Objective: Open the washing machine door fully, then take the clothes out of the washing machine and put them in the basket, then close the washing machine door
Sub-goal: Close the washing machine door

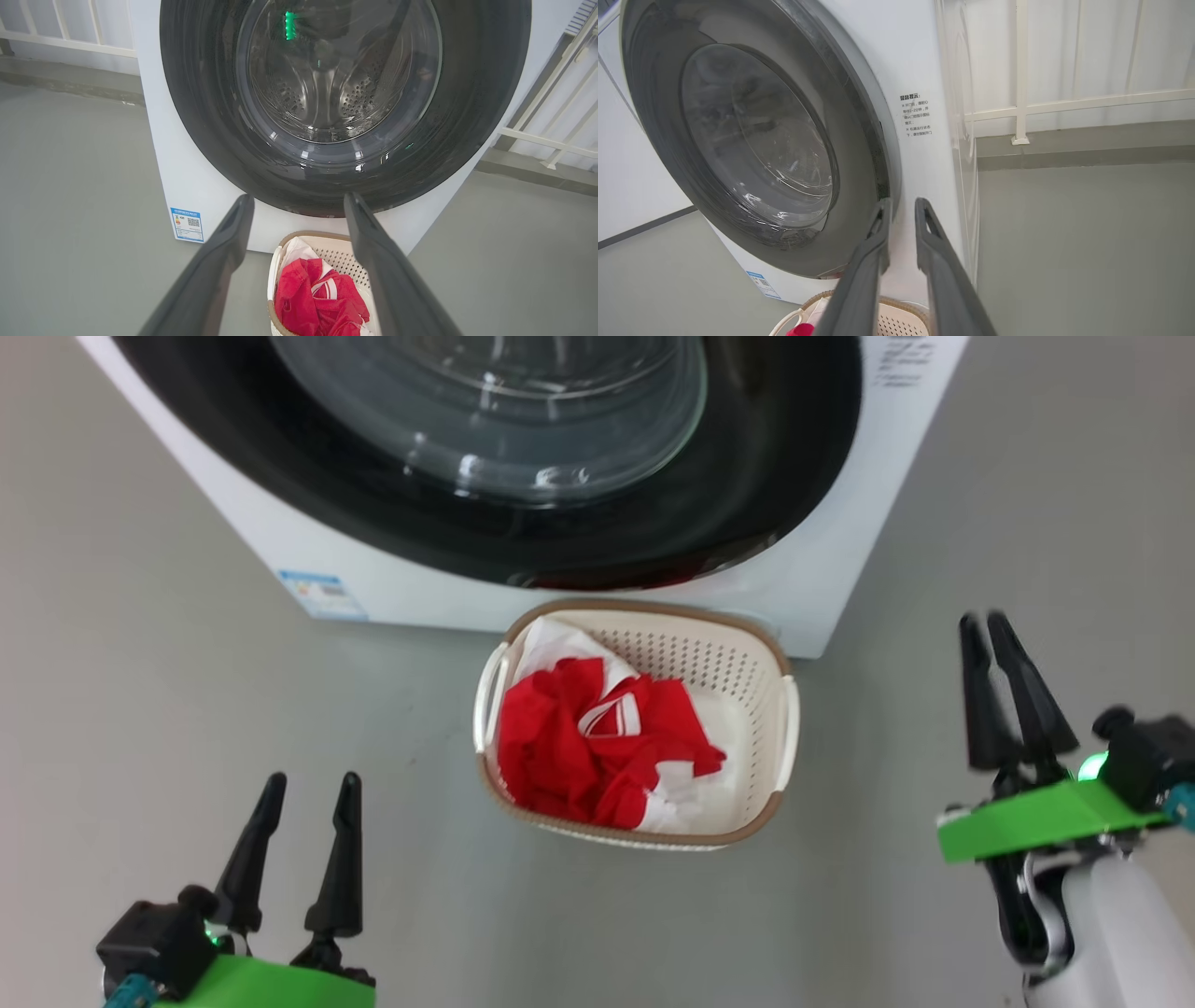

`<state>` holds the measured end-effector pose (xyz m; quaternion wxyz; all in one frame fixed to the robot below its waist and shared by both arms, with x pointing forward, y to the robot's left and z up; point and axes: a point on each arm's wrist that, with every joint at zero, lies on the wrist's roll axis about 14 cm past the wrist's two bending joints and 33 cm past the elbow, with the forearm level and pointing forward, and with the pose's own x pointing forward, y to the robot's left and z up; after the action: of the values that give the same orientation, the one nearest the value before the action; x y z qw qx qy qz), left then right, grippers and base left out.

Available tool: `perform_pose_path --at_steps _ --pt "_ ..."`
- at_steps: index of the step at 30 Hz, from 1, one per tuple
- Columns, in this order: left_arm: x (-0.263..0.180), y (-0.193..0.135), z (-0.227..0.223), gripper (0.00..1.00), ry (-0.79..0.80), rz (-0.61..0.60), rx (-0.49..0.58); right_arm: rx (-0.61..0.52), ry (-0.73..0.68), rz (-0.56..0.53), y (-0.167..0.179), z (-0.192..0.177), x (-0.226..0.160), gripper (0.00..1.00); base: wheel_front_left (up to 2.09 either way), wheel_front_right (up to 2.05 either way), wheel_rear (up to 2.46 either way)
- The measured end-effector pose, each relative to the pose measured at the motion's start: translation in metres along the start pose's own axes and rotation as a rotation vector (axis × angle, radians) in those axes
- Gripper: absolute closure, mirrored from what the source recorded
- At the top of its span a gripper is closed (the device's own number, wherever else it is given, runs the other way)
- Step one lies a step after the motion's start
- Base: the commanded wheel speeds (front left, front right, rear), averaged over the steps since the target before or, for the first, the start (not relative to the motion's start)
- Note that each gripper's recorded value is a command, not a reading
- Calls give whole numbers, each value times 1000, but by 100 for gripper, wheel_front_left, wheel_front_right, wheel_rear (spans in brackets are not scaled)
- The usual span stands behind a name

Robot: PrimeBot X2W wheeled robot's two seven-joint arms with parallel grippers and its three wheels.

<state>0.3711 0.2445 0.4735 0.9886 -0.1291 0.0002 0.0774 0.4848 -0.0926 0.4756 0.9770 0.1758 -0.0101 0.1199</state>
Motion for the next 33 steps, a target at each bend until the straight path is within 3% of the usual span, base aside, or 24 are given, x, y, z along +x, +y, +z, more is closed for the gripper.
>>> perform_pose_path --at_steps 1,3,4,33 --pt "-1 -1 0 0 -1 -5 0 -3 4 -8 -2 0 -5 51 0 0 0" --pt "-2 -4 2 0 -6 -15 -3 -9 10 -24 -7 1 -16 5 0 0 0" --pt "-2 -6 3 0 -9 -21 -4 -11 14 -32 -9 1 -21 0 0 0 0" --pt "-23 -20 4 0 -2 -105 11 -21 46 -244 -59 7 -129 0 0 0 0"
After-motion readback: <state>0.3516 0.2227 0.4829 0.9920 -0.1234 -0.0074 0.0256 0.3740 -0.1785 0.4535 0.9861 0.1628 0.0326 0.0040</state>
